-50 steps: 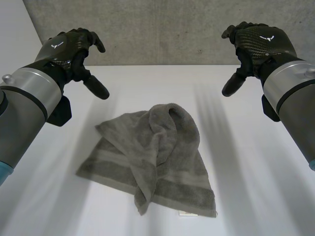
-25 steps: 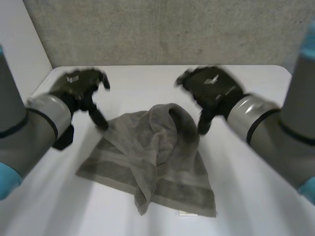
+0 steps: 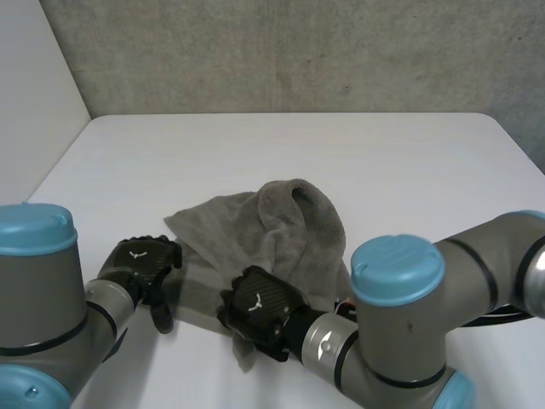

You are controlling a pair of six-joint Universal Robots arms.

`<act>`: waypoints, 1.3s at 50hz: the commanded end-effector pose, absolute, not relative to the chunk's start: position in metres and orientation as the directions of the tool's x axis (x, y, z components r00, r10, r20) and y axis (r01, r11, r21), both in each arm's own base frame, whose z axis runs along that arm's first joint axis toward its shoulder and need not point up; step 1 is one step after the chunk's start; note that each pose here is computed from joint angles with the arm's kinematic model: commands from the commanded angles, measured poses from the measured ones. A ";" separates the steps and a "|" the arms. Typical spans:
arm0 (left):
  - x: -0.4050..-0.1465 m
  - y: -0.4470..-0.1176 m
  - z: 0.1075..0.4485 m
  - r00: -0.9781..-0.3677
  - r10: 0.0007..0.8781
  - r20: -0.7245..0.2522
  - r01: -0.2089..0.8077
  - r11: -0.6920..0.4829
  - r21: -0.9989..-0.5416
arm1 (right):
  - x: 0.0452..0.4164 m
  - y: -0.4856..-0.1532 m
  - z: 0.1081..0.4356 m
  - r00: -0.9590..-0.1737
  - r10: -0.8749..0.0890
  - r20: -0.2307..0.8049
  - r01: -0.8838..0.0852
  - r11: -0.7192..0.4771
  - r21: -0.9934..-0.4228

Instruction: Fold the towel.

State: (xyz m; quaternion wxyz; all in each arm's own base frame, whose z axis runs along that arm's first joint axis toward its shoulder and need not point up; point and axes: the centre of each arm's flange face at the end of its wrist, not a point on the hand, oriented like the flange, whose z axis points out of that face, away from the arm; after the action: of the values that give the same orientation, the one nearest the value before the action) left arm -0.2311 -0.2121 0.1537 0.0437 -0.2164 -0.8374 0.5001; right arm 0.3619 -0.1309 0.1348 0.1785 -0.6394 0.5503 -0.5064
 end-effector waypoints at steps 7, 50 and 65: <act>-0.236 -0.220 0.133 -0.898 0.411 -0.157 0.325 0.379 -0.866 | 0.370 -0.140 0.127 -0.159 -0.872 0.463 -0.485 -0.340 -0.806; -0.243 -0.220 0.120 -0.889 0.431 -0.158 0.331 0.366 -0.870 | 0.278 -0.320 0.201 -0.858 -0.386 0.339 -0.337 -0.075 -0.938; -0.243 -0.220 0.119 -0.888 0.432 -0.157 0.331 0.364 -0.871 | 0.246 -0.353 0.216 -0.897 -0.282 0.340 -0.332 -0.077 -0.940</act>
State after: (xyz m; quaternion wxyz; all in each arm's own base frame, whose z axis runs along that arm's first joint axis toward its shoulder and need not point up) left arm -0.2433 -0.2203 0.1192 0.0489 -0.2312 -0.8246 0.5140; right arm 0.2591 -0.3384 0.2091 -0.0024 -0.2432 0.6808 -0.6908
